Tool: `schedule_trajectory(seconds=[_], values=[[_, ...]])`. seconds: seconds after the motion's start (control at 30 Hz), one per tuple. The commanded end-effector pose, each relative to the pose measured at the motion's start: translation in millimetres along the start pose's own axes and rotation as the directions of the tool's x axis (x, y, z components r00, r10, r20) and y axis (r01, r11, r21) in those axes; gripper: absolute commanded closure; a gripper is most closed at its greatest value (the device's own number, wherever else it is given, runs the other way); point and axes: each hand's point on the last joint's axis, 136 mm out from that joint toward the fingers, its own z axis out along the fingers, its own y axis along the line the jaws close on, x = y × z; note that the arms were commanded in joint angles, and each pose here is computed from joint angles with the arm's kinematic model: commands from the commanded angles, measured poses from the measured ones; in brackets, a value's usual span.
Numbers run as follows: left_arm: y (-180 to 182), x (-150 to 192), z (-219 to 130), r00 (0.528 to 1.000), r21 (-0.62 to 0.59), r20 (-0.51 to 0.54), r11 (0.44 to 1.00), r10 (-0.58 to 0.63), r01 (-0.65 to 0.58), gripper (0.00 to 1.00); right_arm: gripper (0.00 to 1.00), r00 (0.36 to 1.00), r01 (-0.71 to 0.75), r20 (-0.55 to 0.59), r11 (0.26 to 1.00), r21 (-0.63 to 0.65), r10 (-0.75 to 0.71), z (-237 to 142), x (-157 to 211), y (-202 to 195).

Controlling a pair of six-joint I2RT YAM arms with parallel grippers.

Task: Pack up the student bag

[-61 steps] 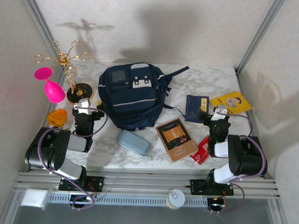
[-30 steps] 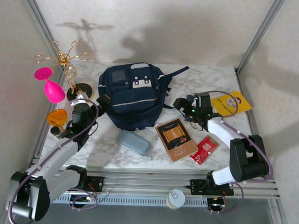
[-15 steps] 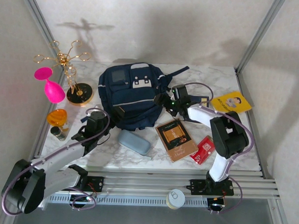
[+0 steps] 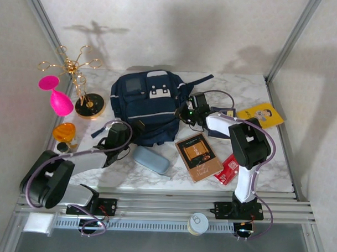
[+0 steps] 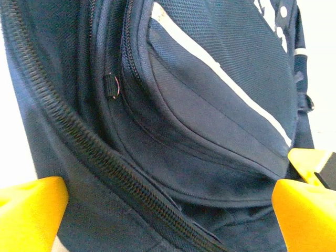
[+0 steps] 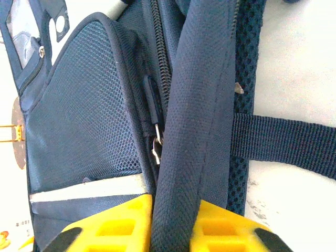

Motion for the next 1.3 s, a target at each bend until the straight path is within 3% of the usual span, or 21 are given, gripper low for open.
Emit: schedule_trajectory(seconds=[0.0,0.1,0.4,0.5,0.67,0.77,0.9,1.1,1.27], values=[[-22,-15,13,0.998,0.048,0.064,0.999,0.012,-0.015,0.01,0.91,0.997,0.052,0.054,0.996,-0.075,-0.048,-15,-20,30],[-35,-17,26,0.998,0.079,0.064,0.997,0.011,-0.016,0.01,1.00,0.996,0.066,0.067,0.995,-0.077,-0.061,-31,-22,37],[-72,-52,60,0.994,0.128,0.106,0.991,0.029,-0.043,0.01,1.00,0.997,0.025,0.073,0.988,-0.150,-0.014,-73,5,48],[-83,-78,64,0.989,0.127,0.135,0.989,0.052,-0.070,0.01,0.99,0.999,0.025,0.049,0.986,-0.164,-0.017,-72,29,58],[-69,-106,74,0.989,0.046,0.123,0.995,0.087,-0.094,0.01,0.93,0.999,-0.010,0.052,0.992,-0.127,0.017,-57,67,68],[-45,-120,75,0.986,-0.073,0.129,0.992,0.107,-0.098,0.01,0.84,0.997,-0.023,0.066,0.991,-0.131,0.032,-44,84,80],[-26,-125,62,0.987,-0.130,0.121,0.987,0.110,-0.094,0.01,0.67,0.999,0.012,0.036,0.993,-0.116,-0.008,-33,95,94],[-44,-109,16,0.992,-0.020,0.087,0.995,0.096,-0.094,0.01,0.38,0.994,0.100,0.060,0.992,-0.071,-0.096,-71,98,79],[-66,-64,-16,0.991,0.056,0.020,0.990,0.131,-0.132,0.01,0.25,0.990,0.128,0.063,0.992,-0.002,-0.127,-97,72,47]])
